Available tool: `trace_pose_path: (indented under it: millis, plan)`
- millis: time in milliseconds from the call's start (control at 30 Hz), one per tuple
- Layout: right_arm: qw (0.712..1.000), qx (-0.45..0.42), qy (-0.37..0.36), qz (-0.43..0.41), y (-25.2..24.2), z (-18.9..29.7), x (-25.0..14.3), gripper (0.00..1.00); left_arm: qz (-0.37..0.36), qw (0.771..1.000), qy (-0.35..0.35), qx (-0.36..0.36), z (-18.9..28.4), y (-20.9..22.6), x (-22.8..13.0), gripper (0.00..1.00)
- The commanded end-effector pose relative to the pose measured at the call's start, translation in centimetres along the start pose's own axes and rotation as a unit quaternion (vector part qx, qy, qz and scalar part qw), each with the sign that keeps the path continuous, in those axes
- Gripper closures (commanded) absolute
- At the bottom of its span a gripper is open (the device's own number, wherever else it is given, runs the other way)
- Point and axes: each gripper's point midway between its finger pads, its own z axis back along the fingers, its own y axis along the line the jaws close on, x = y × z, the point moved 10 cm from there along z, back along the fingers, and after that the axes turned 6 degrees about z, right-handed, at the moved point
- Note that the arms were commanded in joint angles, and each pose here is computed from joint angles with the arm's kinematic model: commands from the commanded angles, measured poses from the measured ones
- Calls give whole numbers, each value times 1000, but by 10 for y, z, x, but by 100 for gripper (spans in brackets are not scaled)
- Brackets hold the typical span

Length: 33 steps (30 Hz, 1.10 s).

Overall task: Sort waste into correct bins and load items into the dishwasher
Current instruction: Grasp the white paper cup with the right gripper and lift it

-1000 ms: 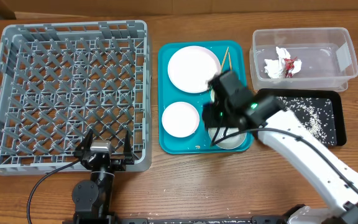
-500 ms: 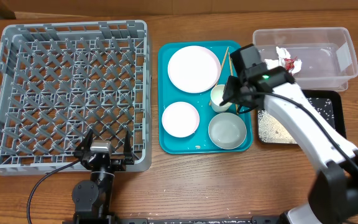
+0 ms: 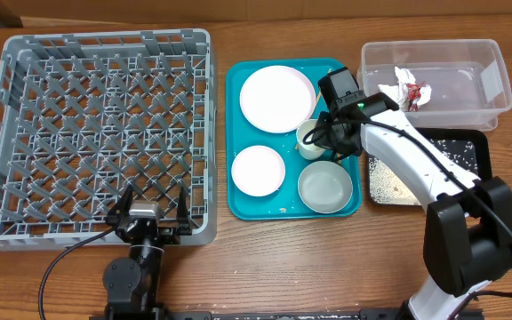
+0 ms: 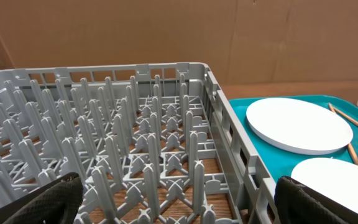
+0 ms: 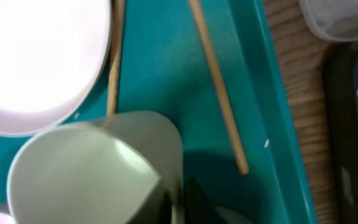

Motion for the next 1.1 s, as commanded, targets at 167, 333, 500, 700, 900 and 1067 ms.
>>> trace_pose_path:
  millis: [167, 333, 500, 700, 900, 1067]
  plan:
    - [1000, 26, 3, -7, 3, 15, 3, 96, -8, 1000, -3, 3, 0, 0, 0, 0]
    - [996, 80, -27, -6, 6, 64, 10, 96, 39, 999, -6, -9, 1, -1, 2, 0]
    - [972, 221, -74, 9, 3, 135, 11, 96, 228, 965, 28, -125, 8, -20, 15, 0]
    - [936, 339, -84, 36, -8, 171, 15, 96, 438, 871, 116, -191, 11, -33, 14, 0]
    - [916, 393, -55, 67, -11, 162, 11, 96, 496, 813, 116, -280, 14, -43, 37, 0]
    - [898, 429, -29, 92, -9, 155, 2, 96, 481, 782, 57, -393, 31, -53, 74, 0]
